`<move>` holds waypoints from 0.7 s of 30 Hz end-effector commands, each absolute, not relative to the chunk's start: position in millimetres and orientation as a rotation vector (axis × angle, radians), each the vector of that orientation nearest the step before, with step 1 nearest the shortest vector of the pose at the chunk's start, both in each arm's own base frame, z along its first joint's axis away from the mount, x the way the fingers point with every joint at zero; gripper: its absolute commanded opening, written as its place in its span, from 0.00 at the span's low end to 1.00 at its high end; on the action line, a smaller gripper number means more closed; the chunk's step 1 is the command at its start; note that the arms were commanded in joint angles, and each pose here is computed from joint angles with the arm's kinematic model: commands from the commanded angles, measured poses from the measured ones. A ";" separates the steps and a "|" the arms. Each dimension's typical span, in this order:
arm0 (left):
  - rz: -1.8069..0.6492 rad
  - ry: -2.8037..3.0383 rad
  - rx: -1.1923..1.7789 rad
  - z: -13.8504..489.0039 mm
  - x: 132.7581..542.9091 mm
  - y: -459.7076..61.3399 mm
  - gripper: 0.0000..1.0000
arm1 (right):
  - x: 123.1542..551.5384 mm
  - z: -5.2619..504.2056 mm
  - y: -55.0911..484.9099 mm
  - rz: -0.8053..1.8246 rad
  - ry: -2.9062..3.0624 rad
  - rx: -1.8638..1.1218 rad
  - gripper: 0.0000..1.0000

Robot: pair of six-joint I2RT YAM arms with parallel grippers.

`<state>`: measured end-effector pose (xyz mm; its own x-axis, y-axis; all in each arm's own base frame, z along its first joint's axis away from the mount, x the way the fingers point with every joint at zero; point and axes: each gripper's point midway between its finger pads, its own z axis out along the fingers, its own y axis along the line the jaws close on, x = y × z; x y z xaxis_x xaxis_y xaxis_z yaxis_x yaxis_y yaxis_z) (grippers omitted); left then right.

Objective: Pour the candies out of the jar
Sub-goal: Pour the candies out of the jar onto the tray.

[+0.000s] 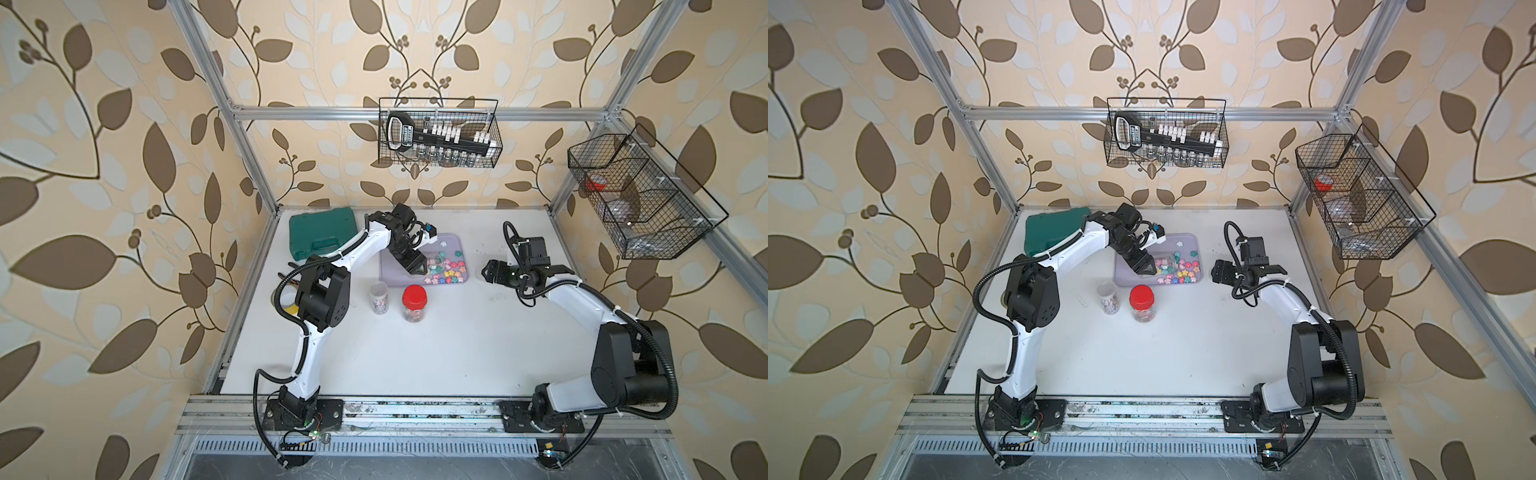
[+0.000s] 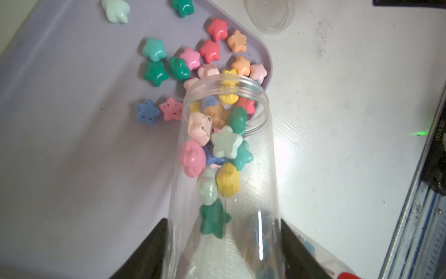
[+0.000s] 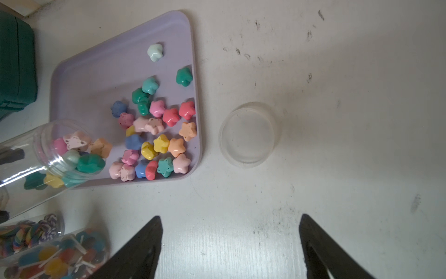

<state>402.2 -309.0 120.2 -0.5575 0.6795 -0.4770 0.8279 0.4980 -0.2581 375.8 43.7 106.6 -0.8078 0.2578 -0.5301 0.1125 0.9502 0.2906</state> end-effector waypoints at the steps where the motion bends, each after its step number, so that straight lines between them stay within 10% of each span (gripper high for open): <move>1: -0.639 2.410 1.307 129.2 401.0 -312.0 0.58 | 375.0 99.5 45.5 0.348 2.526 0.248 0.85; 21: -0.305 2.526 1.190 156.0 406.1 -283.2 0.59 | 371.7 95.8 46.6 0.356 2.544 0.248 0.84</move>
